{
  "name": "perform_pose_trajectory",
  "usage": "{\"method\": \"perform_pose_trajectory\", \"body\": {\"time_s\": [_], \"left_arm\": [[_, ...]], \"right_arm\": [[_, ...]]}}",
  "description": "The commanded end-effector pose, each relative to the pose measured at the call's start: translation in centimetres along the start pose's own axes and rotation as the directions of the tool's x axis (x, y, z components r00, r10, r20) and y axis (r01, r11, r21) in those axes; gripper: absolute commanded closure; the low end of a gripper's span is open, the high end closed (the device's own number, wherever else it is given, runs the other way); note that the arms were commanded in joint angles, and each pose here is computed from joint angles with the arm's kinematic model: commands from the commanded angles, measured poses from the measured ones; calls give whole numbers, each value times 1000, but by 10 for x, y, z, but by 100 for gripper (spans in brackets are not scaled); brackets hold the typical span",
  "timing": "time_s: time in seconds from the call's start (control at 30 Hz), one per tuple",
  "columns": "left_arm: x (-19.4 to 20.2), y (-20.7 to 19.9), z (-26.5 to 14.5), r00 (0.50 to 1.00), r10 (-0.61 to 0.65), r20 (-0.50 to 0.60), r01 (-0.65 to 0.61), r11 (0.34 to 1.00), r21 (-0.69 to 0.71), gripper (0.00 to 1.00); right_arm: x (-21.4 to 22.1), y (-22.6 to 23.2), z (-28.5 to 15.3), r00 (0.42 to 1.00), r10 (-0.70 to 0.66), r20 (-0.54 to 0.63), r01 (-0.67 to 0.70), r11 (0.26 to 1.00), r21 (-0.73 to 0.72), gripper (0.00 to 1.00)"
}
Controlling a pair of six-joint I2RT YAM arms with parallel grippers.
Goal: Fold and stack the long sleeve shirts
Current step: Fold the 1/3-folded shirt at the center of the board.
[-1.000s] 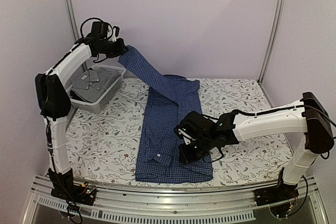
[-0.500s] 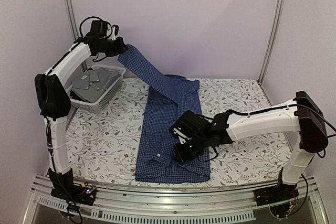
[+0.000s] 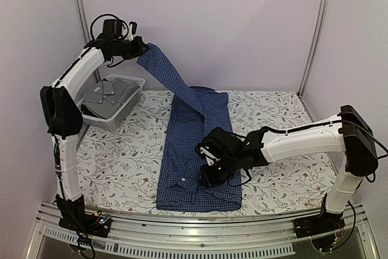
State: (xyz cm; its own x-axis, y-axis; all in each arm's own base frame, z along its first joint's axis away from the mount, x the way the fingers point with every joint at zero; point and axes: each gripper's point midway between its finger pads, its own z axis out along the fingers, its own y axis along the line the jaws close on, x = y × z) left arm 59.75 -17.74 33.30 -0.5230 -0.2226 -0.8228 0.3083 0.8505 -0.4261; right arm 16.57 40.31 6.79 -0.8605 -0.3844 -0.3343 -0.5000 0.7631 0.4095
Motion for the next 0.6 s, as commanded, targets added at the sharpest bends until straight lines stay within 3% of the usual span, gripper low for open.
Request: {"method": "perform_pose_trajectory", "body": {"time_s": [0.0, 0.57], "left_arm": [[-8, 2, 8, 1000, -7, 29, 6, 1000, 27, 93], [25, 4, 21, 998, -14, -56, 17, 998, 52, 92]], "right_arm": [[-6, 1, -3, 1000, 5, 23, -4, 1000, -24, 100], [18, 1, 15, 998, -26, -62, 21, 996, -87, 100]]}}
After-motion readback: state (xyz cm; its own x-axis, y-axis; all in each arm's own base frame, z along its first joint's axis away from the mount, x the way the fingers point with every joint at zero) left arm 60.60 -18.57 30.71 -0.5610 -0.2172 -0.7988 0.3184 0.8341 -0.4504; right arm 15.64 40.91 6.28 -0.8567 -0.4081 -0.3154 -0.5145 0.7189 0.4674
